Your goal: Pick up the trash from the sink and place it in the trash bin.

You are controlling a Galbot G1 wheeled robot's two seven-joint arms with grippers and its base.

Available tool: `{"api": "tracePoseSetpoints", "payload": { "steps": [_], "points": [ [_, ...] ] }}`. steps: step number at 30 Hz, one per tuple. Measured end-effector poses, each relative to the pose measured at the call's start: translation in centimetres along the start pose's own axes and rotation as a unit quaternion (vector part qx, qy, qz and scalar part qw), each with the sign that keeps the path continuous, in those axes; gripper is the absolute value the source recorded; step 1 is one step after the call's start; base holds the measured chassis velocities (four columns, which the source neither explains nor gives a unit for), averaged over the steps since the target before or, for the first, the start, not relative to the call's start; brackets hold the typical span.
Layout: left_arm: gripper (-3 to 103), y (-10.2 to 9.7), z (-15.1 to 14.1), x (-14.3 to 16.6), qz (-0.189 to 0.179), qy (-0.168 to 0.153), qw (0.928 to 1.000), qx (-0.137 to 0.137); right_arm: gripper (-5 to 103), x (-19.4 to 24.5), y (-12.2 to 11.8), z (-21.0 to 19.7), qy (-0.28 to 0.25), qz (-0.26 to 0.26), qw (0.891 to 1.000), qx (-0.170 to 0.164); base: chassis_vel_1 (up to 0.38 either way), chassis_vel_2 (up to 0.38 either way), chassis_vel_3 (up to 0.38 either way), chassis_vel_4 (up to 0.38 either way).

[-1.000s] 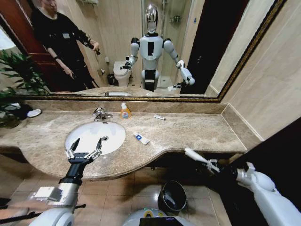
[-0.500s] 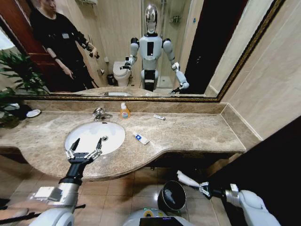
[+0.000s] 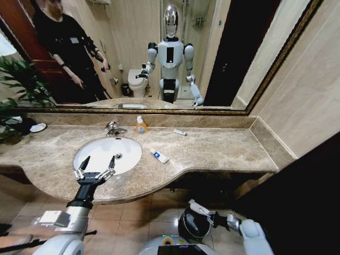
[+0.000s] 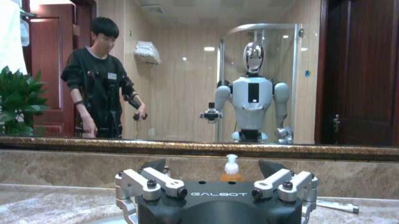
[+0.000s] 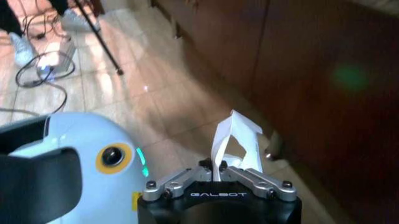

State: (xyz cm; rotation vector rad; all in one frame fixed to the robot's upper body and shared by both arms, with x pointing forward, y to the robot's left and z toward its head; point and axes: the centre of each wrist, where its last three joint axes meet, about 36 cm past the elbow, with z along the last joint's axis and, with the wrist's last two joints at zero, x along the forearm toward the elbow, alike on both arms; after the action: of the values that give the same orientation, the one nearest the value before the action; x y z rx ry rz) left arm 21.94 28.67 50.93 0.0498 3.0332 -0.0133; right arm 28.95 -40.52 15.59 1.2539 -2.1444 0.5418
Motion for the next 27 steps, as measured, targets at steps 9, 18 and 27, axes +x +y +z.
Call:
{"api": "tracePoseSetpoints", "payload": {
  "steps": [9, 18, 27],
  "points": [
    [100, 0.0, 0.0, 0.0, 0.000, 0.000, 1.0000, 0.000, 9, -2.2, 2.2, 0.8, -0.006, -0.005, 1.000, -0.001, 0.000, 0.000, 0.000, 0.000],
    [100, 0.0, 0.0, 0.0, 0.000, 0.000, 1.0000, 0.000, 41, -2.9, 1.9, 0.1, -0.012, -0.011, 1.000, -0.001, 0.000, 0.000, 0.000, 0.000],
    [100, 0.0, 0.0, 0.0, 0.000, 0.000, 1.0000, 0.000, 74, -2.2, 1.3, 0.0, -0.009, -0.021, 1.000, 0.008, 0.000, 0.000, 0.000, 0.000]
  ]
}}
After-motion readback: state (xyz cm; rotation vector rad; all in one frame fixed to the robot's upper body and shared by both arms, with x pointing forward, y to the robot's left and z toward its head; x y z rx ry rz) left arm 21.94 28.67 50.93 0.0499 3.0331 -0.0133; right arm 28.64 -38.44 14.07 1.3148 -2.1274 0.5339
